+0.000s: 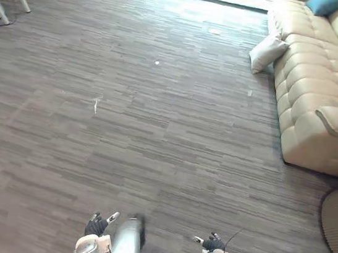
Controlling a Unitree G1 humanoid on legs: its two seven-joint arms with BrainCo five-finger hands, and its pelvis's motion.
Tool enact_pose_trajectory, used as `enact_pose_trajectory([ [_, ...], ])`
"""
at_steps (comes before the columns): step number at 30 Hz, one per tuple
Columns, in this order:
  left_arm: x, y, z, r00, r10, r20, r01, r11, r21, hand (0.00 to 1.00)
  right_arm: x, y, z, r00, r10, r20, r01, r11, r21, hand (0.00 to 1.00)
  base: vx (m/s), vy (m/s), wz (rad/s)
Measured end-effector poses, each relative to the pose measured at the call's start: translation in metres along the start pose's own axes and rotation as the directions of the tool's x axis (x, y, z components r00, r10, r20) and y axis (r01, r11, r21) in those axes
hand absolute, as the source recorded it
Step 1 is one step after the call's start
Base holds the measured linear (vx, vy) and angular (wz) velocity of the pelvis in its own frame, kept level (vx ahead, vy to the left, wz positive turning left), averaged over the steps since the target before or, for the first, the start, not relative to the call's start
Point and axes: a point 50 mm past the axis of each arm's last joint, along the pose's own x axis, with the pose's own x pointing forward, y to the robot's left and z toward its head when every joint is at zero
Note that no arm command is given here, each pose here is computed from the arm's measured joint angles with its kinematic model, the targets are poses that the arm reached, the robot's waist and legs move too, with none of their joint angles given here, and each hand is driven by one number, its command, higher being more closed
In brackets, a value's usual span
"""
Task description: Pick up cushions and gather them together orderly.
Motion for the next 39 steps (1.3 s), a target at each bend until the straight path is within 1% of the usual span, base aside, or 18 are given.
enact_pose_trajectory([
  [3, 0.001, 0.008, -0.003, 0.999, 0.025, -0.024, -0.024, 1.000, 0.016, 0.00, -0.001, 0.001, -0.003, 1.000, -0.002, -0.002, 0.002, 1.000, 0.002, 0.00, 0.54, 0.274, -0.30],
  [6, 0.001, 0.016, -0.011, 0.997, 0.043, -0.069, -0.037, 0.996, 0.079, 0.00, -0.002, -0.003, -0.004, 1.000, -0.012, 0.004, 0.012, 1.000, 0.004, 0.00, 0.65, 0.255, -0.23],
  [8, 0.000, 0.012, -0.013, 0.997, 0.031, -0.072, -0.023, 0.995, 0.099, 0.00, -0.002, -0.004, 0.000, 0.999, -0.014, 0.039, 0.014, 1.000, 0.008, 0.00, 0.48, 0.100, -0.02],
  [12, 0.000, -0.010, -0.013, 0.996, -0.026, -0.082, 0.034, 0.994, 0.101, 0.00, -0.002, -0.009, 0.018, 0.992, -0.026, 0.121, 0.024, 0.999, 0.023, 0.00, 0.51, 0.017, 0.02],
  [15, -0.001, -0.013, -0.016, 0.995, -0.040, -0.090, 0.051, 0.991, 0.125, 0.00, -0.002, -0.012, 0.023, 0.991, -0.032, 0.130, 0.030, 0.999, 0.018, 0.00, 0.53, -0.080, 0.29],
  [17, -0.003, -0.013, -0.022, 0.994, -0.041, -0.102, 0.053, 0.992, 0.118, 0.00, -0.001, -0.015, 0.024, 0.991, -0.036, 0.132, 0.035, 0.999, 0.007, 0.00, 0.72, -0.151, 0.45],
  [20, -0.009, -0.024, -0.034, 0.989, -0.065, -0.135, 0.079, 0.992, 0.102, 0.00, 0.000, -0.024, 0.030, 0.987, -0.058, 0.149, 0.058, 0.998, 0.000, 0.00, 0.68, -0.184, 0.23],
  [24, -0.007, -0.032, -0.026, 0.990, -0.084, -0.110, 0.092, 0.993, 0.069, 0.00, -0.001, -0.024, 0.029, 0.988, -0.061, 0.139, 0.058, 0.998, 0.028, 0.00, 0.71, -0.195, -0.03],
  [26, -0.005, -0.026, -0.019, 0.994, -0.074, -0.081, 0.081, 0.993, 0.083, 0.00, -0.001, -0.017, 0.025, 0.992, -0.049, 0.120, 0.043, 0.998, 0.053, 0.00, 0.57, -0.035, -0.10],
  [28, -0.003, -0.021, -0.008, 0.997, -0.065, -0.034, 0.068, 0.994, 0.088, 0.00, 0.000, -0.014, 0.013, 0.997, -0.042, 0.068, 0.038, 0.998, 0.058, 0.00, 0.66, -0.028, -0.20],
  [30, -0.002, -0.022, -0.002, 0.998, -0.066, -0.005, 0.067, 0.994, 0.082, 0.00, 0.000, -0.015, 0.013, 0.997, -0.053, 0.062, 0.050, 0.997, 0.055, 0.00, 0.63, 0.128, -0.38],
  [33, -0.002, -0.024, 0.005, 0.998, -0.064, 0.028, 0.063, 0.998, 0.030, 0.00, 0.000, -0.014, 0.006, 0.998, -0.057, 0.036, 0.056, 0.998, 0.034, 0.00, 0.58, 0.220, -0.51],
  [34, -0.001, -0.018, 0.006, 0.998, -0.050, 0.030, 0.049, 0.998, 0.042, 0.00, -0.001, -0.004, 0.002, 0.999, -0.033, 0.023, 0.032, 0.999, 0.025, 0.00, 0.54, 0.193, -0.49],
  [36, -0.001, -0.017, 0.006, 0.999, -0.040, 0.028, 0.040, 0.999, 0.011, 0.00, -0.002, -0.001, 0.001, 0.999, -0.025, 0.024, 0.025, 1.000, 0.009, 0.00, 0.69, 0.321, -0.53],
  [38, 0.000, -0.015, 0.005, 0.999, -0.032, 0.017, 0.031, 0.999, 0.023, 0.00, -0.002, 0.001, 0.003, 0.999, -0.020, 0.032, 0.019, 1.000, 0.005, 0.00, 0.61, 0.323, -0.57],
  [39, 0.000, -0.014, 0.001, 1.000, -0.027, -0.003, 0.028, 0.999, 0.028, 0.00, -0.002, -0.003, 0.002, 0.999, -0.030, 0.037, 0.029, 1.000, 0.003, 0.00, 0.39, 0.201, -0.27],
])
